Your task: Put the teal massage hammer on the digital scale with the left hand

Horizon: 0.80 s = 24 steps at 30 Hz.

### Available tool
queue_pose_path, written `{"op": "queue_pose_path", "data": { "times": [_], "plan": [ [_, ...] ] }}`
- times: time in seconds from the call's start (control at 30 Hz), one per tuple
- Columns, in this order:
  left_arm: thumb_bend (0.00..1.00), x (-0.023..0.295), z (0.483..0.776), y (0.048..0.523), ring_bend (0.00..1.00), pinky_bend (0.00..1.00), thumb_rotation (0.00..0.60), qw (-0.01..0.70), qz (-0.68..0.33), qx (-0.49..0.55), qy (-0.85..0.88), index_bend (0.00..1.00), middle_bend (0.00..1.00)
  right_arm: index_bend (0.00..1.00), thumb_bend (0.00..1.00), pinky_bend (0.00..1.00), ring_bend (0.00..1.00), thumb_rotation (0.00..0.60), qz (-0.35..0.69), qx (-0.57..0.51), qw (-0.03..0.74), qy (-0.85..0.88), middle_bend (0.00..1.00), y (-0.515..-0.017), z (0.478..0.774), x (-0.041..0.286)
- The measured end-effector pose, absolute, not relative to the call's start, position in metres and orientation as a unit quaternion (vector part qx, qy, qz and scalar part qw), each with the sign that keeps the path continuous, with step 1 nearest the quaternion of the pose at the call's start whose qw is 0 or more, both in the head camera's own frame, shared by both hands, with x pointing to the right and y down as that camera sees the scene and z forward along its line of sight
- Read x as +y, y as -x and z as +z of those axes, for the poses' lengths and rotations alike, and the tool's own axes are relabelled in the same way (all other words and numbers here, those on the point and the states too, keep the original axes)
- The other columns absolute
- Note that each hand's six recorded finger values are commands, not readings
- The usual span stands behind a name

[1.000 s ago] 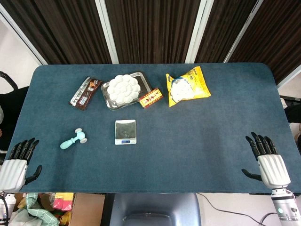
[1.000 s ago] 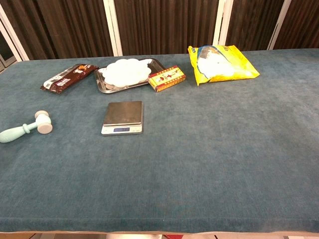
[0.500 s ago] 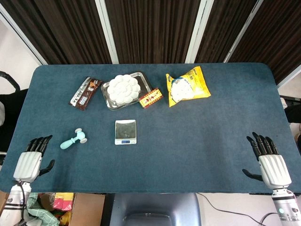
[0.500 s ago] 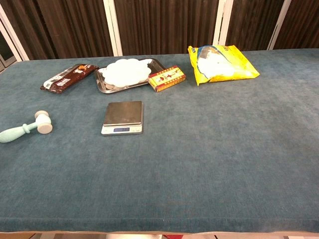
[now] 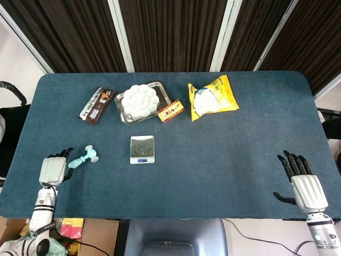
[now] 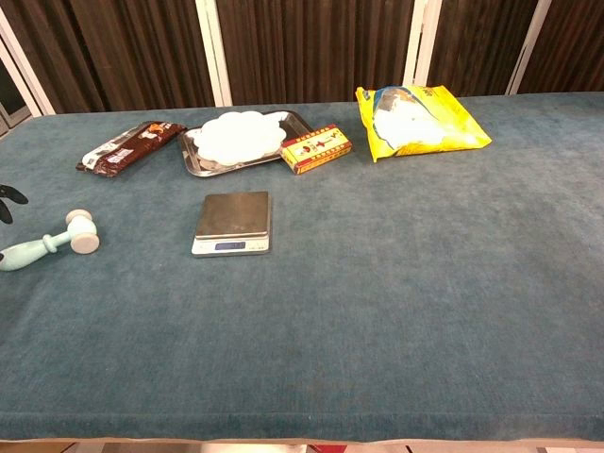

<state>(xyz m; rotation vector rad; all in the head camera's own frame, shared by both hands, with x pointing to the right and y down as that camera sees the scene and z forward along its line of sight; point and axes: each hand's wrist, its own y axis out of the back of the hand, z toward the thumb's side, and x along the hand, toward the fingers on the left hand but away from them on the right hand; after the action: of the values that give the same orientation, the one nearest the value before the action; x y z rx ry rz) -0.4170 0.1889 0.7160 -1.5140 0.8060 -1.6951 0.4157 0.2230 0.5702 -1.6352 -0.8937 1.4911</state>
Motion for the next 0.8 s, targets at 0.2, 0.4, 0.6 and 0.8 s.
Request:
{"op": "queue_pose_path", "data": {
  "times": [0.2,0.4,0.6,0.8],
  "plan": [
    [0.34,0.186,0.738,0.41,0.53,0.5,0.6,0.364,-0.672,0.301,0.57,0.27,0.37,0.0,0.21,0.0,0.0,0.6,0.583,-0.345,0.366,0.638,0.0,-0.416,0.571,0.224],
    [0.34,0.183,0.754,0.404,0.55,0.5,0.6,0.361,-0.681,0.295,0.564,0.3,0.37,0.0,0.21,0.0,0.0,0.6,0.582,-0.347,0.363,0.64,0.0,-0.417,0.57,0.224],
    [0.34,0.178,0.758,0.397,0.63,0.56,0.6,0.371,-0.676,0.304,0.559,0.45,0.47,0.0,0.21,0.0,0.0,0.6,0.582,-0.348,0.362,0.639,0.0,-0.418,0.569,0.224],
    [0.35,0.174,0.76,0.398,0.72,0.63,0.6,0.377,-0.674,0.319,0.549,0.59,0.61,0.0,0.21,0.0,0.0,0.6,0.583,-0.346,0.362,0.64,0.0,-0.418,0.569,0.225]
  ]
}}
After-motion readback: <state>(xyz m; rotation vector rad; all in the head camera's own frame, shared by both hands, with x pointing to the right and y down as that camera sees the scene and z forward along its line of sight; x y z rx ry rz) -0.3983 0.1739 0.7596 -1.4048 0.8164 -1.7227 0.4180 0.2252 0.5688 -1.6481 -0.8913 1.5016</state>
